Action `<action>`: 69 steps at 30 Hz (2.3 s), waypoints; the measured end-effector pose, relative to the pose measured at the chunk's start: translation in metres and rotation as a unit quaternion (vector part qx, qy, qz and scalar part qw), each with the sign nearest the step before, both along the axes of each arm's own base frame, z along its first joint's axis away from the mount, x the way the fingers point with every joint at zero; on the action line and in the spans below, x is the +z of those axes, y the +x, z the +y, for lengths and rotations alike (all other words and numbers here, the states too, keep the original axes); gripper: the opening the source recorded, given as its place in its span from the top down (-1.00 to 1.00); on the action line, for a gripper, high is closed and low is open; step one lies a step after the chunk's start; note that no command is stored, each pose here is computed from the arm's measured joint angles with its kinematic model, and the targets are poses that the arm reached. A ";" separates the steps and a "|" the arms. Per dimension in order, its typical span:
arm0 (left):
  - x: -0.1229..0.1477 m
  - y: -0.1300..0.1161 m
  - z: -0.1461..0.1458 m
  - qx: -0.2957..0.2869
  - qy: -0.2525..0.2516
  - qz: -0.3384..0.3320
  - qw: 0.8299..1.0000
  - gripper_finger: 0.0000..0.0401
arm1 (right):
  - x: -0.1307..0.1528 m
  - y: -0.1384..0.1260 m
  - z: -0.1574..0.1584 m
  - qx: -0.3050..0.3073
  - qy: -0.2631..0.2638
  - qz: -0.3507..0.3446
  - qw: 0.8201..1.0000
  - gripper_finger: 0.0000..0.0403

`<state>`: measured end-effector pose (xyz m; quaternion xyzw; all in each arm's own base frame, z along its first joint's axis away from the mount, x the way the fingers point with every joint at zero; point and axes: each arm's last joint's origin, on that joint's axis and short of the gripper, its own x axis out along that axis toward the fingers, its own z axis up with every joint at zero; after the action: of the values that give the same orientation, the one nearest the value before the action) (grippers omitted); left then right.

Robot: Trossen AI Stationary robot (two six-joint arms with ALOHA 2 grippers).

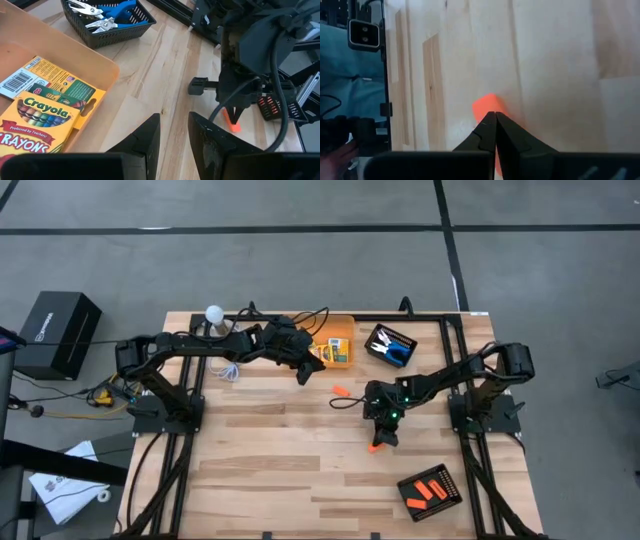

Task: Pick & Place School Supplies
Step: Put the orange eraser into the bottom black bin

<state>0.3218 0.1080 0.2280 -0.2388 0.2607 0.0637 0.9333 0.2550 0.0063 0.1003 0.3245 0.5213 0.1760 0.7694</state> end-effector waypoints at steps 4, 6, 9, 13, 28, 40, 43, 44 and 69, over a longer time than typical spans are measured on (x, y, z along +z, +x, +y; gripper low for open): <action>0.000 0.000 0.000 0.001 -0.001 0.000 1.000 0.53 | -0.001 0.000 -0.007 -0.012 -0.013 -0.003 1.000 1.00; 0.000 0.000 0.000 0.001 -0.002 0.000 1.000 0.53 | -0.001 0.000 -0.010 -0.017 -0.013 -0.003 1.000 1.00; 0.000 0.000 0.000 0.001 -0.002 0.000 1.000 0.53 | -0.001 0.000 -0.013 -0.019 -0.012 -0.005 1.000 1.00; 0.000 0.000 0.000 0.001 -0.003 0.000 1.000 0.53 | -0.001 0.000 -0.014 -0.021 -0.013 -0.006 1.000 1.00; 0.000 0.000 0.000 0.001 -0.003 0.000 1.000 0.53 | 0.004 0.004 -0.047 -0.101 -0.024 -0.035 0.994 1.00; 0.000 0.000 0.000 0.002 -0.003 0.000 1.000 0.53 | 0.044 0.018 -0.059 -0.089 0.026 -0.113 0.989 0.69; 0.000 0.000 0.000 0.001 -0.003 0.000 1.000 0.53 | 0.066 0.017 -0.058 -0.083 0.017 -0.137 0.987 0.44; 0.000 0.000 0.000 0.001 -0.003 0.000 1.000 0.53 | 0.073 0.015 -0.058 -0.077 0.008 -0.138 0.987 0.36; 0.000 -0.002 0.004 0.008 -0.002 0.000 1.000 0.53 | 0.106 -0.003 0.025 0.185 -0.241 -0.030 0.952 -0.02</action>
<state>0.3203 0.1123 0.2281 -0.2432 0.2587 0.0706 0.9322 0.2521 0.0313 0.2063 0.0219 0.5758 0.1937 0.7941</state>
